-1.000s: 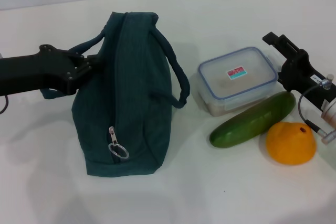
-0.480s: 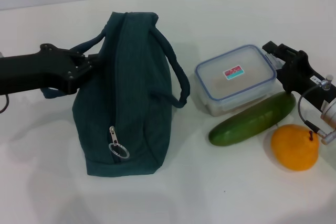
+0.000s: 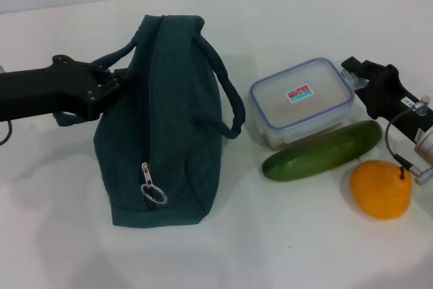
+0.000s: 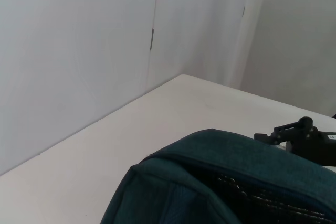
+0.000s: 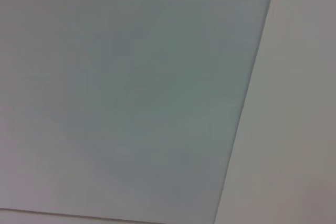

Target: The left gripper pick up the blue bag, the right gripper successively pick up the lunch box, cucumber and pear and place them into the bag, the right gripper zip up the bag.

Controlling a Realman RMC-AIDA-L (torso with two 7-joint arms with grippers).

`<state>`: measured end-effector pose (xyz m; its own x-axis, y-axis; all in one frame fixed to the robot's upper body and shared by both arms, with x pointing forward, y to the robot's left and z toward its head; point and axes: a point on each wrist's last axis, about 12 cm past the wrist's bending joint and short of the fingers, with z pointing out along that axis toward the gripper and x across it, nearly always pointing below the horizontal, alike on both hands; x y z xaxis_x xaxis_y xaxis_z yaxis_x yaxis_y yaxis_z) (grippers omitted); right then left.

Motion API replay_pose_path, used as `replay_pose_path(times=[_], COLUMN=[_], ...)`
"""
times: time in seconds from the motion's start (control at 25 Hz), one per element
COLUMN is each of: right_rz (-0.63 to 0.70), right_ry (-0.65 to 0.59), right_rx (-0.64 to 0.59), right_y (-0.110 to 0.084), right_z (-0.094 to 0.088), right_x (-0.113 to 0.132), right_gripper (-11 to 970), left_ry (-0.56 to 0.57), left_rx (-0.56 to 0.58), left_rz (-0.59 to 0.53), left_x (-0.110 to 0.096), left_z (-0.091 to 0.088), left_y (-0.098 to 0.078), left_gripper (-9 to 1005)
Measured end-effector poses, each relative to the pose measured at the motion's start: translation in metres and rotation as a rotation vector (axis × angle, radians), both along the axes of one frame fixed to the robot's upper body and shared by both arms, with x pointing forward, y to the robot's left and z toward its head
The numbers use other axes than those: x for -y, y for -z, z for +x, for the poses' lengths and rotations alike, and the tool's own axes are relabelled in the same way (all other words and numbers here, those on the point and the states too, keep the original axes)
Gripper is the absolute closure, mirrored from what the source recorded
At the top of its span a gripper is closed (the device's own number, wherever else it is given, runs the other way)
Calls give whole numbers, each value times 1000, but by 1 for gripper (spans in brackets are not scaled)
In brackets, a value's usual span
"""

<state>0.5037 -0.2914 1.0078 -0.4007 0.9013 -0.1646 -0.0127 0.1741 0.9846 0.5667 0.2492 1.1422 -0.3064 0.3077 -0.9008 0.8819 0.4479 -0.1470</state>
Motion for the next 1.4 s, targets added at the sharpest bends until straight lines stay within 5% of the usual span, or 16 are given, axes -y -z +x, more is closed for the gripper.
replay_pose_path(times=[0.32,1.08,1.28,1.4], right_rz=[-12,-11,7,5], right_ry=[-11,-19,-20,-39], right_rx=[-7,-20,-39,-49], right_y=[0,0,2,3], right_z=[2,2,0,1], right_x=[0,3,1,-2], right_gripper=[865,743,519,466], left_ry=[0,11,11,12], left_rx=[0,1,1,1], left_rz=[0,-2,-2,-2], left_x=[0,0,0,0], left_z=[0,-1,-2,-1], left_y=[0,-1,-1,-1], left_gripper=[949,949,949,949])
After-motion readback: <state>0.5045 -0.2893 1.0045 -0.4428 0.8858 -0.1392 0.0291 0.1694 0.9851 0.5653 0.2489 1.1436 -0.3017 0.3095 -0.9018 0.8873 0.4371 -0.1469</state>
